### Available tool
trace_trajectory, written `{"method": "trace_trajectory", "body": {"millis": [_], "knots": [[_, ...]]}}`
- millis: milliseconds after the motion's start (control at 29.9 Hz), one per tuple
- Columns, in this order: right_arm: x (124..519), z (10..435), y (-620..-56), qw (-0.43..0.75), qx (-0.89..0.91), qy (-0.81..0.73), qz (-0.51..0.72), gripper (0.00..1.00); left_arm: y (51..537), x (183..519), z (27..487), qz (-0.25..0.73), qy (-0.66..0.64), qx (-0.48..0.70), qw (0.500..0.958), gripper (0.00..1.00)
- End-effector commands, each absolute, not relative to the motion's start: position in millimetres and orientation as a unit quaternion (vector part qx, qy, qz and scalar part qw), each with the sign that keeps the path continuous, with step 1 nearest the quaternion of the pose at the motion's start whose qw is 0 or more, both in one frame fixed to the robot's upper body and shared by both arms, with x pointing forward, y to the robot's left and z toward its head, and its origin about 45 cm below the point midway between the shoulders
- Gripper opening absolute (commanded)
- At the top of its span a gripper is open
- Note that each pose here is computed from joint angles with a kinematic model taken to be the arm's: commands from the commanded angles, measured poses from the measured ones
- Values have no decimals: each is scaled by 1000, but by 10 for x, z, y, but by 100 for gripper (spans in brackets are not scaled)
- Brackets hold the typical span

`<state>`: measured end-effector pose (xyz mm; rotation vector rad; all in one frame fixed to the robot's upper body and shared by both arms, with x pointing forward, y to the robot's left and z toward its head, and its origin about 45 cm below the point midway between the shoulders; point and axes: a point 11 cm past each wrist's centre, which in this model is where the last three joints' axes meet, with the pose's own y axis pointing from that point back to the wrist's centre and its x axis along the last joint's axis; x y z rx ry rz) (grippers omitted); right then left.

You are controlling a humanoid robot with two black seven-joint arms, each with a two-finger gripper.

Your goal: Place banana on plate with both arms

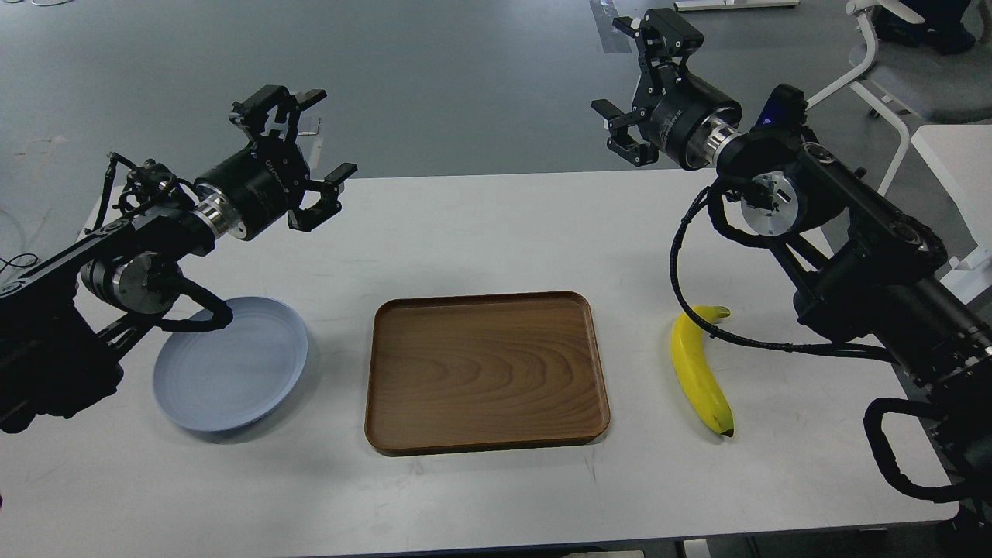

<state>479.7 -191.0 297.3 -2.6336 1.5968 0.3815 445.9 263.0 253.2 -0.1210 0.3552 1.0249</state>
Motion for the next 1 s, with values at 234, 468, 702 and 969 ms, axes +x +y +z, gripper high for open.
{"method": "trace_trajectory", "body": {"millis": [234, 468, 702, 969], "knots": [[4785, 2970, -1813, 28, -851, 507, 130, 100, 2699, 4477, 2578, 495, 163, -60, 851, 98], [4785, 2957, -1823, 27, -851, 508, 131, 100, 2700, 4482, 2594, 493, 163, -63, 852, 98], [4766, 2913, -1792, 23, -853, 504, 136, 100, 2650, 4484, 2537, 493, 170, -62, 851, 98], [4753, 2865, -1748, 13, -853, 500, 147, 100, 2651, 4481, 2496, 494, 180, -41, 850, 98]]}}
